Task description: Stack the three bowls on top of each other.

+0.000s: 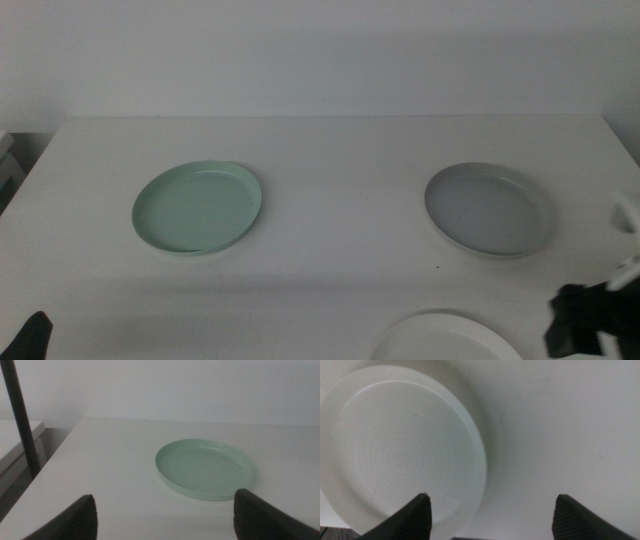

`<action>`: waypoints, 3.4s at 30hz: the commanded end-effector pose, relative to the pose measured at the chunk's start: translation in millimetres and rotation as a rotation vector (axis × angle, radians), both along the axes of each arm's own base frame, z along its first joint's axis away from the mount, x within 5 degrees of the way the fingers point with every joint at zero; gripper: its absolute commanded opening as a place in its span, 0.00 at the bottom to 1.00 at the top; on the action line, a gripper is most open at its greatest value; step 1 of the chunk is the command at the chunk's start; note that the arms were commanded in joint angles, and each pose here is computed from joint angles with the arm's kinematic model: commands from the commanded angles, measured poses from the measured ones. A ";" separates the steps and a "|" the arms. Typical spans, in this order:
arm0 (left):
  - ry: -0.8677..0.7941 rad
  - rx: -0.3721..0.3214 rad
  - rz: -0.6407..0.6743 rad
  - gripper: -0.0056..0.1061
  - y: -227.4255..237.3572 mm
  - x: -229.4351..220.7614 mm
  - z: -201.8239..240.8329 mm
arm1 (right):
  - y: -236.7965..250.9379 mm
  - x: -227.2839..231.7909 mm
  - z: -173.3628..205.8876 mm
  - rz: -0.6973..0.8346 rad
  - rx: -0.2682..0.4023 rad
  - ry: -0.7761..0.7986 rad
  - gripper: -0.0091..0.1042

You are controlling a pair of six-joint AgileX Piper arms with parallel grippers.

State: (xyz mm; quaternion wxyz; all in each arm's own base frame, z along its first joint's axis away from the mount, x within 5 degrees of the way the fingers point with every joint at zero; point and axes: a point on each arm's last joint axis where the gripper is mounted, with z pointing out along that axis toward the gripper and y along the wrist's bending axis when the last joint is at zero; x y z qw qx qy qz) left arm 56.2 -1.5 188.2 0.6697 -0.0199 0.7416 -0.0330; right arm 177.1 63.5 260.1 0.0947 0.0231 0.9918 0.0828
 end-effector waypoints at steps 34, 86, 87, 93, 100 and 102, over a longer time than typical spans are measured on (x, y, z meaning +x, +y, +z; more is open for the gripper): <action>-0.084 -0.026 0.000 0.86 0.0 -0.3 5.8 | 35.4 29.4 -107.0 0.057 -0.070 0.148 0.08; -0.084 -0.026 0.000 0.86 0.0 -0.3 5.8 | 105.2 187.4 -22.9 0.170 0.038 -0.177 0.53; -0.084 -0.026 0.000 0.86 0.0 -0.3 5.8 | 99.0 185.8 -9.2 0.170 0.028 -0.218 0.57; -0.084 -0.026 0.000 0.86 0.0 -0.3 5.8 | 36.9 187.1 55.2 0.055 -0.028 -0.350 0.66; -0.084 -0.026 0.000 0.86 0.0 -0.3 5.8 | -49.7 207.6 63.0 -0.142 -0.084 -0.347 0.66; -0.084 -0.026 0.000 0.86 0.0 -0.3 5.8 | -66.5 214.0 55.6 -0.183 -0.093 -0.347 0.67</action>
